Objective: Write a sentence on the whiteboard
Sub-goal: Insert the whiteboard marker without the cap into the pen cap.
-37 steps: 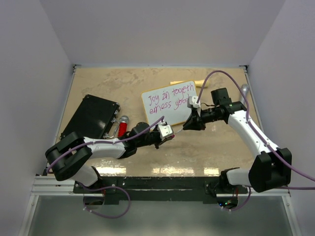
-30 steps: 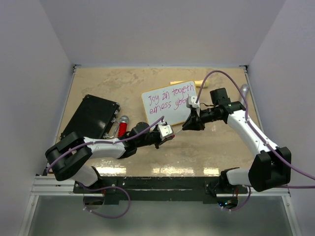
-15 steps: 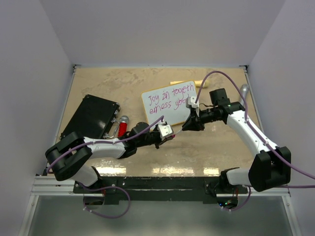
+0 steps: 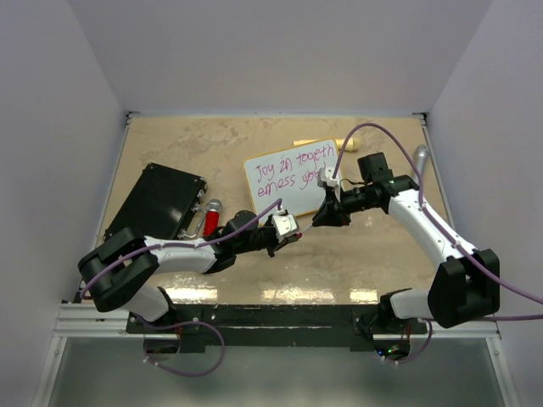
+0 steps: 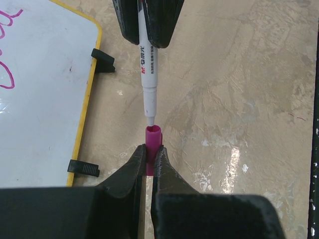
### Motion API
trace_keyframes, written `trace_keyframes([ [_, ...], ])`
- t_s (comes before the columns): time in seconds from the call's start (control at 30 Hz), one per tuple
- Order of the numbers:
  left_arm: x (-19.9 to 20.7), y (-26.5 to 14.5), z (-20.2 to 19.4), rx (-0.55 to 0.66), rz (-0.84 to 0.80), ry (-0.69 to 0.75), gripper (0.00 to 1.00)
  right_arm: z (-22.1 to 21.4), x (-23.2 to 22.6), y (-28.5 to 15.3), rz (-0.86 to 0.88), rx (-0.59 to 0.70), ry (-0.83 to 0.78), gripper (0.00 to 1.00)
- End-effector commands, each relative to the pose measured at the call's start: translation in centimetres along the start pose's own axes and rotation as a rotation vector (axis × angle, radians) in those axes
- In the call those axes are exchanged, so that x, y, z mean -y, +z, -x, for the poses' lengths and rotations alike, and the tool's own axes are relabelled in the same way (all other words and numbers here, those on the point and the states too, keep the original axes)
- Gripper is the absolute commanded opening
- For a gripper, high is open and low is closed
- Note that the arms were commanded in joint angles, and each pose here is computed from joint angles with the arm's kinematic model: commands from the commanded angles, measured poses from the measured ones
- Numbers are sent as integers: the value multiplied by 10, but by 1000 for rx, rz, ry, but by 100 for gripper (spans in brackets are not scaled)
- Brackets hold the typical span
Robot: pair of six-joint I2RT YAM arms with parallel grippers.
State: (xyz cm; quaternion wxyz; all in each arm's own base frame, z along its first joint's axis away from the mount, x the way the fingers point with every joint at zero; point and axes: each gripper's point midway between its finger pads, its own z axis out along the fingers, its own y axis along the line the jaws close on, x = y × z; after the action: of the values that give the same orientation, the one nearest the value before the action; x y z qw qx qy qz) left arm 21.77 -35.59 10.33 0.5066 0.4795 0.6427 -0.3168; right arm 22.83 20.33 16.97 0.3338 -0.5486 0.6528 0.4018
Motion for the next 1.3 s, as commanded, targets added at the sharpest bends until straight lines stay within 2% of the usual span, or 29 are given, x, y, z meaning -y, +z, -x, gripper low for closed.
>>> trace_keyframes([
  [0.0,-1,1,35,118,-9,12,0,2,4,3,-2,3,-8,0],
  [0.27,-1,3,50,150,-20,10,0,1,3,5,4,-1,1,0],
  [0.87,-9,11,116,253,-10,-38,0,-4,1,13,28,-21,18,0],
  [1.0,-12,9,144,302,-4,-49,0,-4,1,13,25,-26,24,0],
  [1.27,-9,-11,205,451,-32,81,0,-4,3,14,19,-33,32,0],
])
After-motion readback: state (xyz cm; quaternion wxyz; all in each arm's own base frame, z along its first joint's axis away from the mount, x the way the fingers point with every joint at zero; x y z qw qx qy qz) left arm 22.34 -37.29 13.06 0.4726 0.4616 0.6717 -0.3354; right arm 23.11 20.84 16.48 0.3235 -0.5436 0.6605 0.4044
